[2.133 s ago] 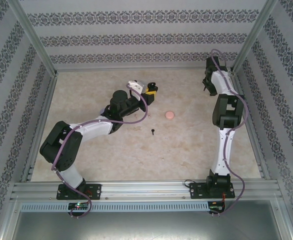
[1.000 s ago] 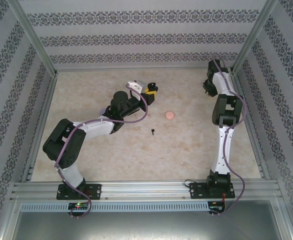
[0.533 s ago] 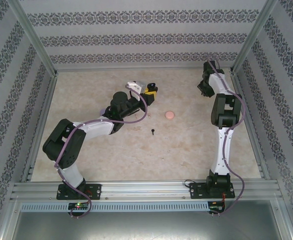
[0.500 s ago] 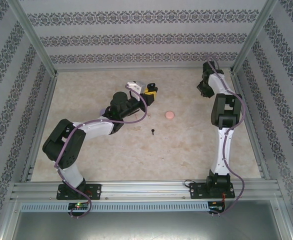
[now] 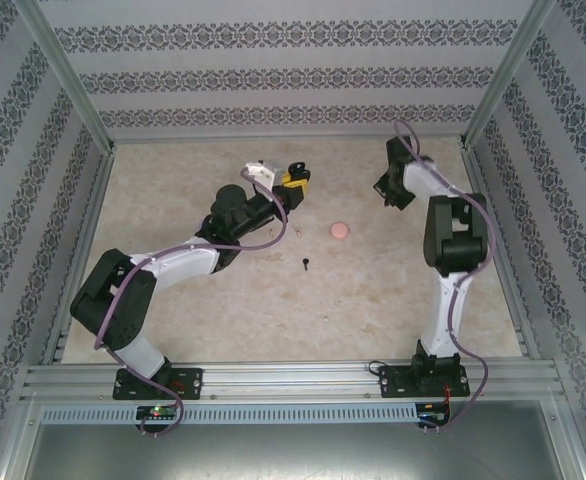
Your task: Insert the wireless bluetooth earbuds into the charging case
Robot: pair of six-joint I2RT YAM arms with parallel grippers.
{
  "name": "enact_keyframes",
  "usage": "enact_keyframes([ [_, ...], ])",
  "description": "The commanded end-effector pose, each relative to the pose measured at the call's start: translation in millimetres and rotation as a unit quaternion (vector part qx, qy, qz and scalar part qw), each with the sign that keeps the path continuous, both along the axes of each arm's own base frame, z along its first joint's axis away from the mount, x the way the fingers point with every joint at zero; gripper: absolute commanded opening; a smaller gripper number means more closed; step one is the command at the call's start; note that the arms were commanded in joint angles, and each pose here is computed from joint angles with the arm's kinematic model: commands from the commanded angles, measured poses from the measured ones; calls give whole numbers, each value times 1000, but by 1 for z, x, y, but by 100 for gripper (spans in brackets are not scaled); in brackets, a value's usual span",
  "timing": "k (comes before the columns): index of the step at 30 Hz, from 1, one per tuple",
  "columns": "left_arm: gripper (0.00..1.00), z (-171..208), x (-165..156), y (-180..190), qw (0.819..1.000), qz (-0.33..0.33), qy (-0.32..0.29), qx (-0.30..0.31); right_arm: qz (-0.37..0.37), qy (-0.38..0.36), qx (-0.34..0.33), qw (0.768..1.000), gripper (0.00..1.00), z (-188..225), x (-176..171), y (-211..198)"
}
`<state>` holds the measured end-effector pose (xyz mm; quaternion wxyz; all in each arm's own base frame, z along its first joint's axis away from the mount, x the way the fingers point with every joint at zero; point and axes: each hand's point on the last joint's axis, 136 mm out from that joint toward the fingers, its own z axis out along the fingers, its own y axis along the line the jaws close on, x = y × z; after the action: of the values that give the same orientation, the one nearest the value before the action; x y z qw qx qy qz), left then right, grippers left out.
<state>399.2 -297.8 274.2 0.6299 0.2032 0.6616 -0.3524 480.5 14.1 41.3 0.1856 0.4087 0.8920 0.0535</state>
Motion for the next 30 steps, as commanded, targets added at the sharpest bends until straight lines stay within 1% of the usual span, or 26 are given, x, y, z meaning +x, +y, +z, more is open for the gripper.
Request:
enact_keyframes([
  [1,0,23,-14,20,1000,20,-3,-16,35,-15,38,999,5,31,-64,51],
  [6,0,25,-26,31,1000,28,7,-12,63,-6,69,996,5,20,-130,92],
  [12,0,25,-36,38,999,33,15,-6,68,5,101,992,5,-3,-186,124],
  [15,0,26,-37,40,999,36,18,-10,74,9,111,991,5,-12,-200,140],
  [20,0,25,-39,42,999,38,24,-8,89,17,114,989,7,-19,-210,163],
  [22,0,24,-39,43,999,41,25,-7,91,21,114,989,10,-23,-214,169],
  [25,0,23,-39,44,999,43,29,-9,96,32,111,989,19,-31,-219,174],
  [26,0,22,-40,45,999,44,30,-9,97,34,110,989,23,-32,-221,174],
  [30,0,20,-41,44,998,45,34,-8,101,37,109,988,46,-33,-229,174],
])
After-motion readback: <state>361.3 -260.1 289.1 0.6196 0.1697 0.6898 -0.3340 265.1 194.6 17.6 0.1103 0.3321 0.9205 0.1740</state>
